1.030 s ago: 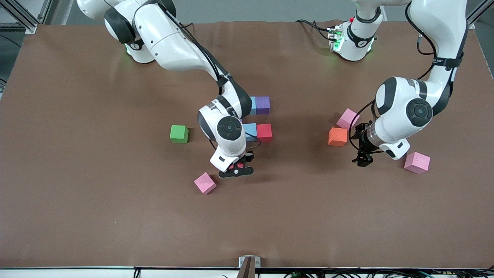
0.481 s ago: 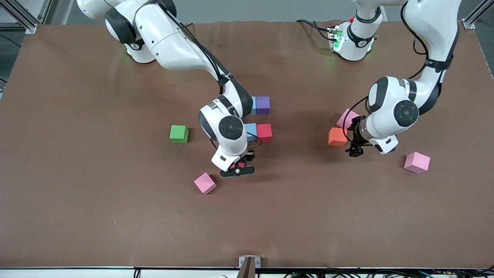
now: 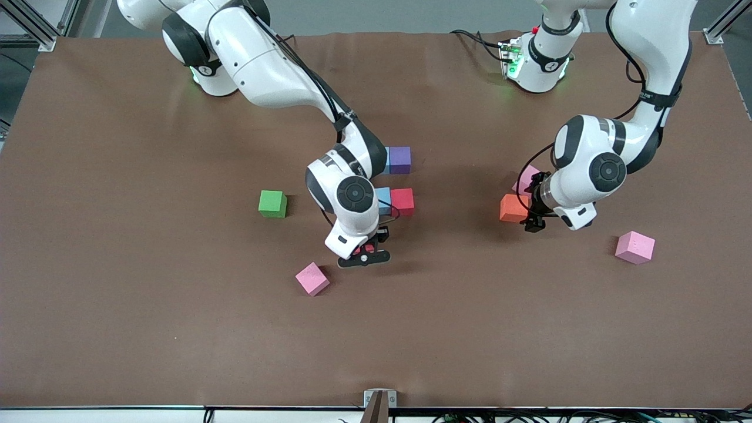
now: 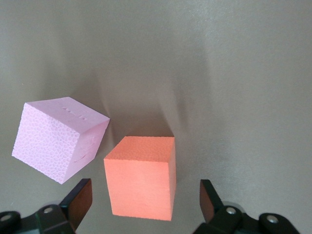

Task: Arrange 11 blocks into digit 3
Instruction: 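Grasp the orange block with the left gripper while the right gripper holds red, then carry orange with the left gripper while the right gripper lowers red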

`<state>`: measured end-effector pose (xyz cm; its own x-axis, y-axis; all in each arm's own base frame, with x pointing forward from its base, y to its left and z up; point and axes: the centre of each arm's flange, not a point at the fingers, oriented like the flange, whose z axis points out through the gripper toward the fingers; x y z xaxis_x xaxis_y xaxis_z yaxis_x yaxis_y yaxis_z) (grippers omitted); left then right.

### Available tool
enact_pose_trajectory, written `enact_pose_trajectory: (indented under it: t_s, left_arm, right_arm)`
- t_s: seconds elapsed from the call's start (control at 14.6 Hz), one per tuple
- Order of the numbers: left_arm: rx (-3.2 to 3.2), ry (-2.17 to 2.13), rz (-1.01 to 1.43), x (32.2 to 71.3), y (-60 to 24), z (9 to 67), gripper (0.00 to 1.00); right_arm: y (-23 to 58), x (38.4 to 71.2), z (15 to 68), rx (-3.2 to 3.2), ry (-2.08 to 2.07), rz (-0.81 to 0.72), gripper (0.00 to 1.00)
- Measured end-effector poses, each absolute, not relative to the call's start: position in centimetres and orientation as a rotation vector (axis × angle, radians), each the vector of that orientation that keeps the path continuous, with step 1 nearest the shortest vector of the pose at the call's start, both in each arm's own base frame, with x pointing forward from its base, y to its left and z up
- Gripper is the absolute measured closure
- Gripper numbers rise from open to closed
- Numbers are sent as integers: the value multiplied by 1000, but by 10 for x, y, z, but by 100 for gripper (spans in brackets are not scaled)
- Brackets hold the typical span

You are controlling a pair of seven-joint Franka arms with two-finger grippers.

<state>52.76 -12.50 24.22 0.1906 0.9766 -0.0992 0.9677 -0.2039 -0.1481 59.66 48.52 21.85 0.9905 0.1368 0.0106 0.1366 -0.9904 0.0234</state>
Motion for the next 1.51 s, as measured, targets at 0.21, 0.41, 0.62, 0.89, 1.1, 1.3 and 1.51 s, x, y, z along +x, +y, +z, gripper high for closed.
enact_pose_trajectory:
  t_s: [0.21,0.41,0.62,0.89,1.1,1.3,1.51]
  left_arm:
    - [-2379,-1947,272,526,-125,233,3]
    - [-2386,-1961,259,519,-124,214,3]
    - [-2382,-1961,263,512,-122,203,3]
    - [-2386,-1968,258,512,-122,197,7]
    - [-2394,-1979,246,514,-123,193,37]
    - [-2410,-1988,229,521,-125,199,39]
    - [-2446,-1997,195,536,-134,212,39]
  right_arm:
    - [485,595,217,3103,215,-1,44]
    - [487,593,217,3101,220,-6,44]
    - [488,592,217,3100,223,-9,44]
    - [487,591,216,3094,222,-23,44]
    - [487,591,216,3094,223,-24,44]
    - [487,591,216,3094,223,-24,44]
    - [488,590,216,3094,225,-24,44]
